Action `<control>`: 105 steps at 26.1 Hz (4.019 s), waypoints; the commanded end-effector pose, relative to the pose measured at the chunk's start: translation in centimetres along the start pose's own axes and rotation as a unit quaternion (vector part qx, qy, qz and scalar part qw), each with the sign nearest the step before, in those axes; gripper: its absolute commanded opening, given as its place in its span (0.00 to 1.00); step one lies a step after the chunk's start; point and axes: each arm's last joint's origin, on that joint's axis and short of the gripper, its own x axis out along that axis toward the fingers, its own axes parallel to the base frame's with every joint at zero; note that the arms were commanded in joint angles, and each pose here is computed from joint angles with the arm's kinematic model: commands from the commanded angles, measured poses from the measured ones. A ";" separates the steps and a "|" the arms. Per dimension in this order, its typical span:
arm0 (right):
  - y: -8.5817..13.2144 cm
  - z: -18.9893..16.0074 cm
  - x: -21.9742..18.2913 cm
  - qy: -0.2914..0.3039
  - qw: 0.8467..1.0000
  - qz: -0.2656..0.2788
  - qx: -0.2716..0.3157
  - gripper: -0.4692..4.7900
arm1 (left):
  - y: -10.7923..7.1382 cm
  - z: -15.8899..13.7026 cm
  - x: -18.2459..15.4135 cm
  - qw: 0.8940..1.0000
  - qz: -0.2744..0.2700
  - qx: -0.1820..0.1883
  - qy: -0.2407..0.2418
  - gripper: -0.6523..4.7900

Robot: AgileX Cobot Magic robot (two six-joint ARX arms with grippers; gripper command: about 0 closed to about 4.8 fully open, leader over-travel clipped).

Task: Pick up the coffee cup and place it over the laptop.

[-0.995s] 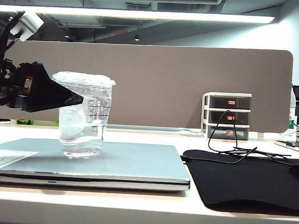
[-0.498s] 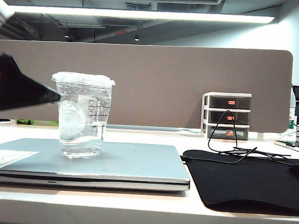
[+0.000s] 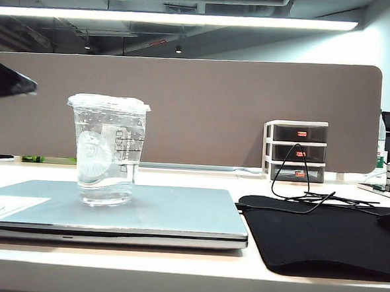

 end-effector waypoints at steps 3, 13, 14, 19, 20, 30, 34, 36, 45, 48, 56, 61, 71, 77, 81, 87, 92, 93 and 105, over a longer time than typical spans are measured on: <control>-0.3 0.1 0.0 -0.015 0.999 -0.048 -0.006 0.08 | -0.1 0.5 -1.0 0.999 0.036 0.000 0.003 0.11; -1.2 0.3 -0.2 -0.024 0.976 -0.208 -0.060 0.08 | -0.7 1.0 -4.1 0.991 0.129 -0.001 0.018 0.11; -1.3 0.3 -0.3 -0.026 0.971 -0.229 -0.061 0.08 | -0.7 1.0 -4.5 0.990 0.143 -0.001 0.018 0.11; -1.7 0.4 -0.5 -0.032 0.949 -0.307 -0.059 0.08 | -0.7 1.4 -5.8 0.974 0.226 0.000 -0.013 0.11; -1.8 0.4 -0.6 -0.034 0.942 -0.328 -0.059 0.08 | -0.6 1.5 -5.9 0.968 0.250 -0.003 -0.009 0.11; -1.7 0.5 -0.5 -0.022 0.948 -0.302 -0.095 0.08 | -0.8 1.5 -5.8 0.977 0.212 0.003 -0.020 0.11; -1.6 0.5 -0.5 -0.024 0.949 -0.301 -0.094 0.08 | -0.8 1.1 -5.7 0.978 0.210 0.004 -0.016 0.11; -1.7 0.5 -0.5 -0.024 0.948 -0.303 -0.094 0.08 | -0.8 0.9 -5.6 0.978 0.210 0.003 -0.010 0.11; -1.8 0.6 -0.6 -0.027 0.938 -0.331 -0.103 0.08 | -0.6 0.7 -5.6 0.972 0.236 0.003 -0.011 0.11; -1.8 0.8 -0.7 -0.032 0.932 -0.339 -0.122 0.08 | -0.6 0.6 -5.6 0.972 0.236 0.002 -0.009 0.11; -2.0 0.9 -0.8 -0.031 0.931 -0.340 -0.132 0.08 | -0.5 0.9 -5.7 0.967 0.253 0.014 -0.019 0.11; -2.3 1.0 -1.1 -0.038 0.930 -0.343 -0.128 0.08 | -0.6 1.5 -5.7 0.968 0.242 0.041 -0.045 0.11; -2.7 1.0 -1.5 -0.043 0.930 -0.347 -0.115 0.08 | 0.1 0.6 -6.0 0.952 0.305 0.035 0.005 0.11; -2.7 0.9 -1.4 -0.039 0.932 -0.345 -0.109 0.08 | 0.2 1.0 -6.1 0.949 0.315 0.026 -0.020 0.11; -2.7 0.9 -1.4 -0.039 0.932 -0.345 -0.109 0.08 | 0.2 1.0 -6.1 0.949 0.314 0.026 -0.018 0.11; -2.7 0.9 -1.4 -0.039 0.932 -0.345 -0.109 0.08 | 0.2 1.0 -6.1 0.949 0.315 0.026 -0.018 0.11; -2.7 0.9 -1.4 -0.039 0.932 -0.345 -0.109 0.08 | 0.3 0.9 -6.1 0.948 0.316 0.027 -0.017 0.11; -2.7 0.9 -1.4 -0.038 0.932 -0.345 -0.109 0.08 | 0.3 1.0 -6.1 0.947 0.319 0.031 -0.017 0.11; -2.7 0.9 -1.4 -0.037 0.932 -0.345 -0.108 0.08 | 0.8 0.6 -6.3 0.968 0.249 0.031 -0.006 0.11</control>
